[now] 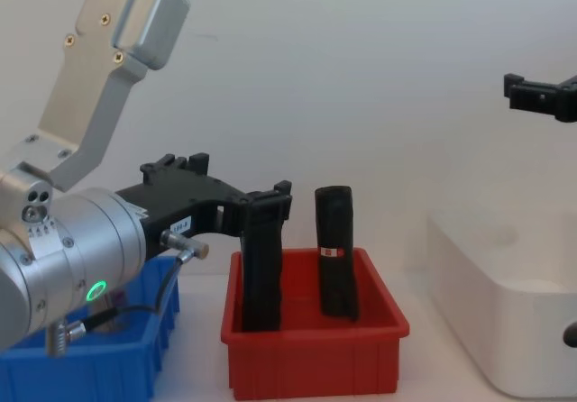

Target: Pick the cotton swabs from the blue box and place them into the white box.

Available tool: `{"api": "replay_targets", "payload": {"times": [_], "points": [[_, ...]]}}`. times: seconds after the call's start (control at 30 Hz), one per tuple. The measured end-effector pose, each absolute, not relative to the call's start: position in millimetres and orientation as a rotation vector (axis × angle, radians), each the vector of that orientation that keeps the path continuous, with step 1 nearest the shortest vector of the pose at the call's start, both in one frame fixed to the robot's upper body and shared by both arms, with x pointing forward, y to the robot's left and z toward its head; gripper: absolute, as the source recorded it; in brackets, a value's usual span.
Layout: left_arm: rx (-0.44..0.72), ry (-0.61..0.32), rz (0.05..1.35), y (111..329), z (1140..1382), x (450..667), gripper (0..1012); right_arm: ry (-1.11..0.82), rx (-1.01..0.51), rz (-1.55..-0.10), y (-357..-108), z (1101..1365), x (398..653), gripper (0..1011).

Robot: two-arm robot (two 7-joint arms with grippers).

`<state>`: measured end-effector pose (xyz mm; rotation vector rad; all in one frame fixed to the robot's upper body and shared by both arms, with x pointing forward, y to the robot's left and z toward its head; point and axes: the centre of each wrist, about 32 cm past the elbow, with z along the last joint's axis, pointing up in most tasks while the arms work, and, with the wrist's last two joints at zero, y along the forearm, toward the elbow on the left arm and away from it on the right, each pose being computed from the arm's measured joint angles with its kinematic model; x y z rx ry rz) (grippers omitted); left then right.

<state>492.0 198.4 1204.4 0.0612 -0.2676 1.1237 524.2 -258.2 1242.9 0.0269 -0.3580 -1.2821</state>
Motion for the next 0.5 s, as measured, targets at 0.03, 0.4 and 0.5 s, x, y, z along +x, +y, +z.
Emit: {"api": "replay_targets", "payload": {"times": [0.03, 0.4, 0.5], "points": [[0.061, -0.268, 1.124, 198.4, 1204.4, 492.0, 1004, -0.358, 0.027, -1.282, -258.3, 1242.9, 524.1, 1001], [0.061, -0.268, 1.124, 198.4, 1204.4, 492.0, 1004, -0.357, 0.026, -1.284, -259.5, 1243.0, 523.1, 1001], [0.061, -0.268, 1.124, 198.4, 1204.4, 492.0, 1004, -0.357, 0.026, -1.285, -259.7, 1243.0, 522.9, 1001]]}}
